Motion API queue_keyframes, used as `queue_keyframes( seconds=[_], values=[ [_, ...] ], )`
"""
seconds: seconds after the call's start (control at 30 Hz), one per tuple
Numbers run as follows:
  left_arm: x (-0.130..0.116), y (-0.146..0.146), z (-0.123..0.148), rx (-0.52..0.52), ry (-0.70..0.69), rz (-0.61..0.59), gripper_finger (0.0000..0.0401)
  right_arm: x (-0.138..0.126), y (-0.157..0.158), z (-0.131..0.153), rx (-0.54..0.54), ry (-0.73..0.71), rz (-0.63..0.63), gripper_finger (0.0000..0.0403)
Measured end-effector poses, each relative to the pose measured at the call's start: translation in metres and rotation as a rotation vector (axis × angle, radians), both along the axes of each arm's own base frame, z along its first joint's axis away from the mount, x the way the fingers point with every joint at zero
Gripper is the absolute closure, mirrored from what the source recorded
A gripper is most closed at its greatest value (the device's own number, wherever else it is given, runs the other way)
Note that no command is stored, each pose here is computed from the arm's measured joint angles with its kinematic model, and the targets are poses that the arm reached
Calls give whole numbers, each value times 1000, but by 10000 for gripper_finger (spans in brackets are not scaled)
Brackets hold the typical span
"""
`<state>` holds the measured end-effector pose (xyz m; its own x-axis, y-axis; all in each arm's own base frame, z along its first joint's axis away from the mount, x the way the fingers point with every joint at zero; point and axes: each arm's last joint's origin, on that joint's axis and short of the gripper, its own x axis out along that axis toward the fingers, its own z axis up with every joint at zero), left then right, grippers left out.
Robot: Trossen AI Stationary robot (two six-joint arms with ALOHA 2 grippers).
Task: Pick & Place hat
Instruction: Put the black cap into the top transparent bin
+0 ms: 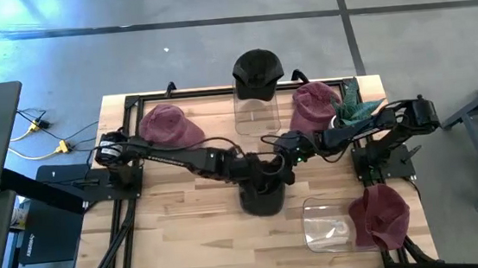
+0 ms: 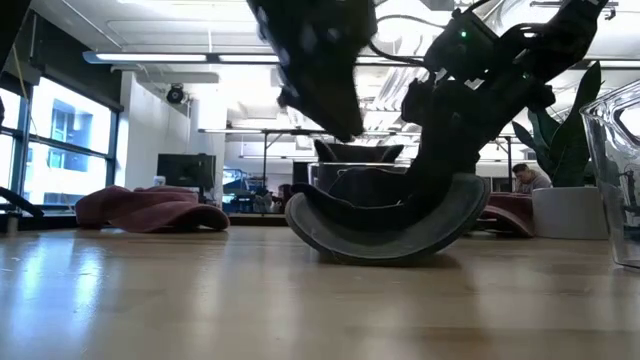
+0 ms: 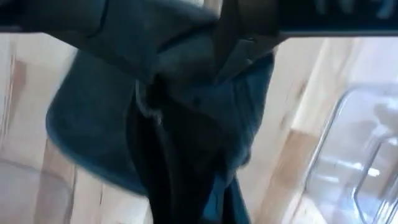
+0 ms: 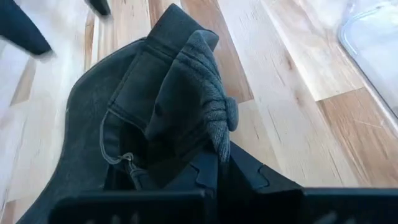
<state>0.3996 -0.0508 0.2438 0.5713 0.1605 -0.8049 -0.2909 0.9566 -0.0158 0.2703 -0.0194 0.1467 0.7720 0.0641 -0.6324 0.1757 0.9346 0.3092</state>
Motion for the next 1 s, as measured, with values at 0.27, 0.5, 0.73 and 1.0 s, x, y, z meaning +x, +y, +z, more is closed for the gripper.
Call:
queue_keyframes(
  seconds=[0.27, 0.5, 0.73, 1.0],
  values=[
    [20, 23, -42, 63, 52, 95, 366, -5, 5, 16, -14, -49, 27, 398],
    [28, 32, -65, 31, 72, 165, 390, -19, 19, 38, -29, -70, 50, 391],
    [17, 16, -52, 42, 85, 191, 387, -27, 19, 38, -46, -2, -70, 398],
    [16, -12, -27, 112, -69, 160, 387, -29, 18, 35, -59, 27, -80, 383]
  ],
)
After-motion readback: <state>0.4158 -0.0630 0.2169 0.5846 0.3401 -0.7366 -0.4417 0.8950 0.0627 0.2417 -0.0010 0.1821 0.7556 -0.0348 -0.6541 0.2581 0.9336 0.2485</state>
